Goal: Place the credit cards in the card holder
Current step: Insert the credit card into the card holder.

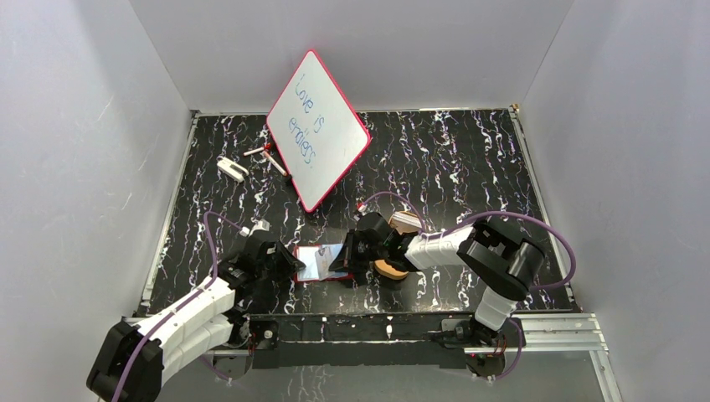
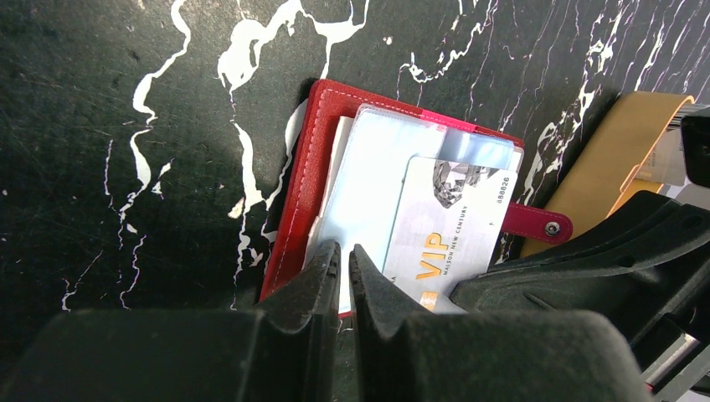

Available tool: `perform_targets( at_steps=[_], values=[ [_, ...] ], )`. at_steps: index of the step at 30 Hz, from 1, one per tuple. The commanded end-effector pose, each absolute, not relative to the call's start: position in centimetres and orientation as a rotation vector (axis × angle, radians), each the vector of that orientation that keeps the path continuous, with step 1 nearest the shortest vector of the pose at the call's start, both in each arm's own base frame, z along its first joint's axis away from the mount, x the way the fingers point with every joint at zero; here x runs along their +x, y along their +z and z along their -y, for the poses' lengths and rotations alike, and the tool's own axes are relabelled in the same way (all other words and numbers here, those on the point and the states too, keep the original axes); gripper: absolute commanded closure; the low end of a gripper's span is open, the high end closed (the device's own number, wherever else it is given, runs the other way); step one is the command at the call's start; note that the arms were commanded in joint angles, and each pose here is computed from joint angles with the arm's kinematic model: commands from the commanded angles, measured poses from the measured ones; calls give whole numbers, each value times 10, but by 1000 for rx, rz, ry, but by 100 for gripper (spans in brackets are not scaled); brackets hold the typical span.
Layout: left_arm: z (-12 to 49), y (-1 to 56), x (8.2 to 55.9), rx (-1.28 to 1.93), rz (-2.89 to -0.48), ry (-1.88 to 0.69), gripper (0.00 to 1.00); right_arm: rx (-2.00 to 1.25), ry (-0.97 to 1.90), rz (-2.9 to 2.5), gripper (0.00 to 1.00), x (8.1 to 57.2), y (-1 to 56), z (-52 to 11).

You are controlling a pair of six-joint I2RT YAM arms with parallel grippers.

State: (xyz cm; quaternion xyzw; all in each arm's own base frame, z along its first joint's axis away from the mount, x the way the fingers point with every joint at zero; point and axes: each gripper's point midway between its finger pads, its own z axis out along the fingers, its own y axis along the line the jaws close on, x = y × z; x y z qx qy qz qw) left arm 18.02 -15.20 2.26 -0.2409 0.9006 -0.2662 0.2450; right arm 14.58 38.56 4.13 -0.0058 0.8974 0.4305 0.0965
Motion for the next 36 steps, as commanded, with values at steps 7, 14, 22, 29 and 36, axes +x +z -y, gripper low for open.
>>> perform_targets(
  at_steps=[7,14,22,29,36],
  values=[
    [147,18,174,-668,-2481,-704,93,32,1265,-2581,100,157,51,-388],
    [147,18,174,-669,-2482,-701,93,51,1229,-2583,100,159,49,-383],
    [147,17,171,-668,-2494,-705,93,17,1297,-2597,100,149,44,-396],
    [148,16,170,-668,-2499,-710,93,-1,1355,-2622,100,141,36,-402],
    [148,16,169,-669,-2505,-707,93,29,1359,-2603,100,141,36,-399]
  ],
)
